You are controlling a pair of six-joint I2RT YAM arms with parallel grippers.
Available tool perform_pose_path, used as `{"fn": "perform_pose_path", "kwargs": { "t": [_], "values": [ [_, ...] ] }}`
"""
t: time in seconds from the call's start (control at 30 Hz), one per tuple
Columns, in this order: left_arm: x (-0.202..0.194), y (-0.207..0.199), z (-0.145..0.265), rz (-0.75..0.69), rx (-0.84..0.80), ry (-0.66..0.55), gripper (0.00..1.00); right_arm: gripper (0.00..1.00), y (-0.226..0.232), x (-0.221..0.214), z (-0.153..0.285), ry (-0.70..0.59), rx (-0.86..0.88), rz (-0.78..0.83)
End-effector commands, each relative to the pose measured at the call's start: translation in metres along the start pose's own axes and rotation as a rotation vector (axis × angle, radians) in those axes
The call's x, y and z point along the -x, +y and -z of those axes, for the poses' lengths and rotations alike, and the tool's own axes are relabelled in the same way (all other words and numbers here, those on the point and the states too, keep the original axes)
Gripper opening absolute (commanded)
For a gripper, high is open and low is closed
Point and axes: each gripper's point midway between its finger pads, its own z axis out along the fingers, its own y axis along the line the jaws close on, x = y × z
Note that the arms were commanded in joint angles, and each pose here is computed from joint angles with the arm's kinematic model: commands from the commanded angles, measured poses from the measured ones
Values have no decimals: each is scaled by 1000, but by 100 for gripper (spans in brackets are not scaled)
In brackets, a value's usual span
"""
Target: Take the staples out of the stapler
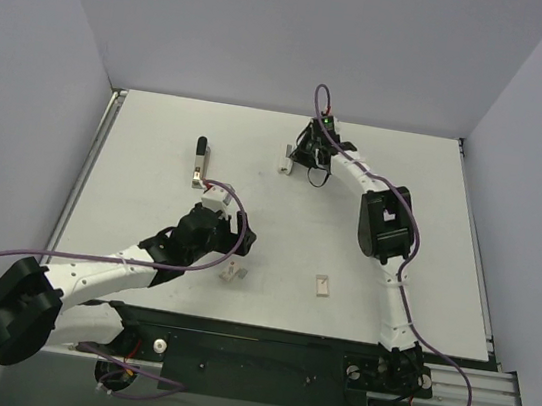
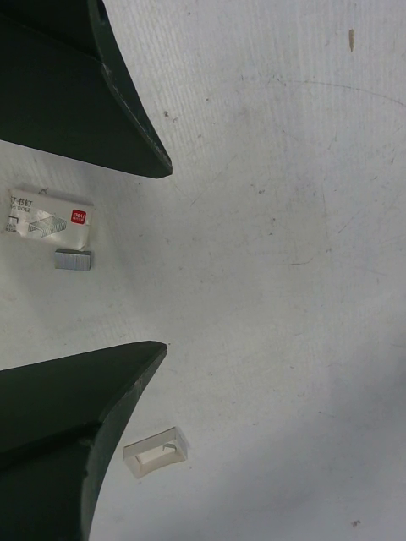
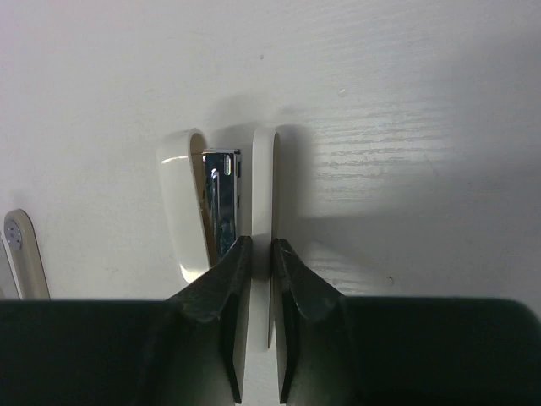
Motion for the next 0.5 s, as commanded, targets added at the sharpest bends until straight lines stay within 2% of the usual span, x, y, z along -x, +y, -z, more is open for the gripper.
{"fn": "perform_pose_path", "kwargs": {
  "t": [0.0, 0.07, 0.27, 0.47],
  "values": [
    [13, -13, -1, 16, -45, -43, 89, 7, -2, -9, -2, 26, -41, 40],
    [13, -13, 0, 16, -47, -43, 89, 0, -3, -11, -1, 35, -45, 45],
    [17, -17, 6, 31, -65, -51, 89, 0, -2, -17, 6, 62, -46, 53],
    [29, -27, 21, 66, -108, -73, 89, 0, 10, -22, 37, 43, 30, 43]
  ]
}}
